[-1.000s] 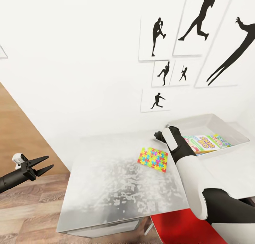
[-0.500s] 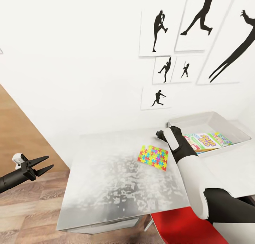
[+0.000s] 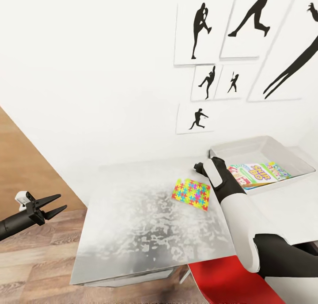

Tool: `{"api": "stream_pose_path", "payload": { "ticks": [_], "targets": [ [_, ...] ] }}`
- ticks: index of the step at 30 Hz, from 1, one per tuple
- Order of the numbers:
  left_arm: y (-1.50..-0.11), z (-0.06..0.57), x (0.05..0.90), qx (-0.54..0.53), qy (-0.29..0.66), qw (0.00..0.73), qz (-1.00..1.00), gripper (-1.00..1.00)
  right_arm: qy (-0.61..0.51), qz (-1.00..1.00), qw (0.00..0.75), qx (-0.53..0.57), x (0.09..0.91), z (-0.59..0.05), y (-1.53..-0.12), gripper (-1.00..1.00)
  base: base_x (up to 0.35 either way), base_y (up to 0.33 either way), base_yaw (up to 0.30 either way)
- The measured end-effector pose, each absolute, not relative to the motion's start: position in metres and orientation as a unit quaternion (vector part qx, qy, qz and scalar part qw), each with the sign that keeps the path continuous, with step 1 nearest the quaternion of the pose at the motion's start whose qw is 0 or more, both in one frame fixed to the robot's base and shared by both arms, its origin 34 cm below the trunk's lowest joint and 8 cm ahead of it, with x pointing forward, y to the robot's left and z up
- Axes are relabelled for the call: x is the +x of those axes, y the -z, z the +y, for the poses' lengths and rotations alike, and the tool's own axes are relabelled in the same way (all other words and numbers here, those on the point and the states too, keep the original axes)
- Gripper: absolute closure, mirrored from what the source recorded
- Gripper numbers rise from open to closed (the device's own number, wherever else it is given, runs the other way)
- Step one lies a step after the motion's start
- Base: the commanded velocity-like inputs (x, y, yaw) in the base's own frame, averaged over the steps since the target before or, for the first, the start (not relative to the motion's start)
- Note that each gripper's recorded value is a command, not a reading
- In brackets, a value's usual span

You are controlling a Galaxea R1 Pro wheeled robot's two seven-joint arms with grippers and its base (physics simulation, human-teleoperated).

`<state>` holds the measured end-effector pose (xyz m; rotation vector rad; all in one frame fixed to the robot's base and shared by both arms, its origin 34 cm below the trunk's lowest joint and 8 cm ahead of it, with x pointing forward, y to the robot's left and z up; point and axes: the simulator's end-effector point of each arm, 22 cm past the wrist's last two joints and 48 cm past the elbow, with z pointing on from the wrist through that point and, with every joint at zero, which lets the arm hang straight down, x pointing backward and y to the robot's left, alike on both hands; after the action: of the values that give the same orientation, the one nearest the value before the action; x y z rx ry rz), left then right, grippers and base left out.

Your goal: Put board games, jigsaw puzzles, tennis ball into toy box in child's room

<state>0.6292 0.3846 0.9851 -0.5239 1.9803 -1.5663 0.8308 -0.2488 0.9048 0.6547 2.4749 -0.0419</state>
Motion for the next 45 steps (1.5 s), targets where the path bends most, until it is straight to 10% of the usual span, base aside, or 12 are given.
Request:
{"api": "stream_pose_path", "payload": {
  "ticks": [45],
  "targets": [
    [-0.947, 0.385, 0.627, -0.216, 0.576, 0.251, 0.747, -1.0, 0.021, 0.928, 0.271, 0.256, 0.835, -0.244, -0.862, -1.0, 0.0, 0.0, 0.0]
  ]
}}
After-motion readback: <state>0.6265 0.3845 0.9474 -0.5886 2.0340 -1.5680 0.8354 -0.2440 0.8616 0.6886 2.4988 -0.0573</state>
